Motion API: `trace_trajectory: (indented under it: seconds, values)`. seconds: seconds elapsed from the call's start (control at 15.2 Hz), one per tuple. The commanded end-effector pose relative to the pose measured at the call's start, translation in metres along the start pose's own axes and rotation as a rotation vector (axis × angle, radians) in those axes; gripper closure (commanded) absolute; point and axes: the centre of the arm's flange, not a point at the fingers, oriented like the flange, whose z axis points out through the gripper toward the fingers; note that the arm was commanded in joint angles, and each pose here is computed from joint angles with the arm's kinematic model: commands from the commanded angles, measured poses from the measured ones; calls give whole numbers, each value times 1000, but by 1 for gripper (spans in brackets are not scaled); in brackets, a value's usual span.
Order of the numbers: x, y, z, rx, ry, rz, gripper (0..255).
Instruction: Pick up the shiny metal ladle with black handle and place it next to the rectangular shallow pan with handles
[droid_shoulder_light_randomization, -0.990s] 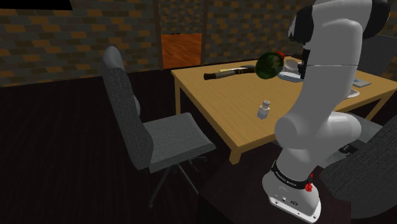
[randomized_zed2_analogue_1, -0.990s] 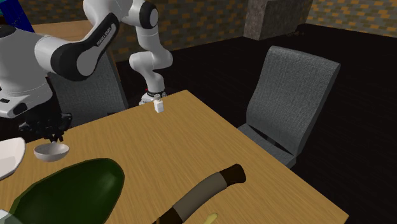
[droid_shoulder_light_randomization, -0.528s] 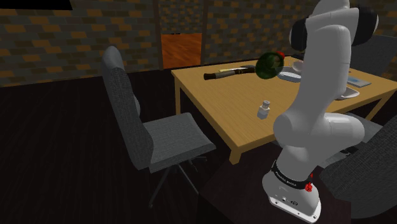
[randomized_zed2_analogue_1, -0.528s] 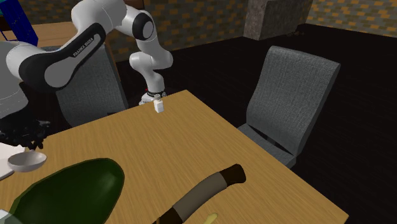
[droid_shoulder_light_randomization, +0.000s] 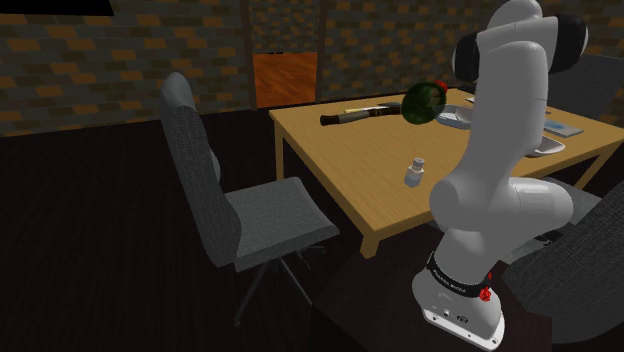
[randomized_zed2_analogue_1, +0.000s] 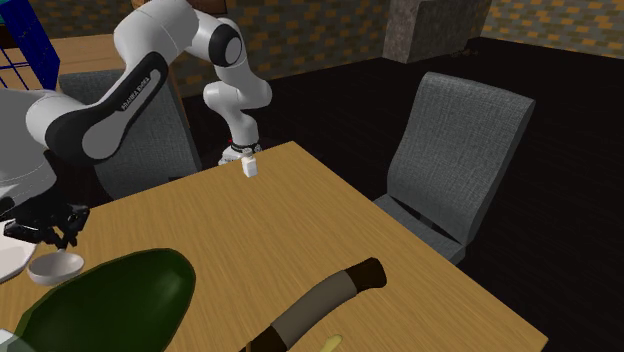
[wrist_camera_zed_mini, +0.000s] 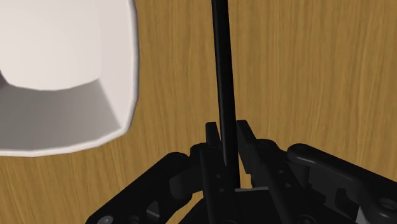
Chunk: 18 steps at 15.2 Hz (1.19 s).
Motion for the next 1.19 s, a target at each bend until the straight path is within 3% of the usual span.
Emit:
trace_trajectory:
  seconds: [0.0, 0.46, 0.99, 1.06, 1.12]
  values:
    - [1, -1, 10, 0, 0, 0, 255]
    - [6, -4, 48, 0, 0, 0, 255]
    - [6, -4, 48, 0, 0, 0, 255]
    - [6, -4, 48, 0, 0, 0, 0]
    - [6, -4, 48, 0, 0, 0, 0]
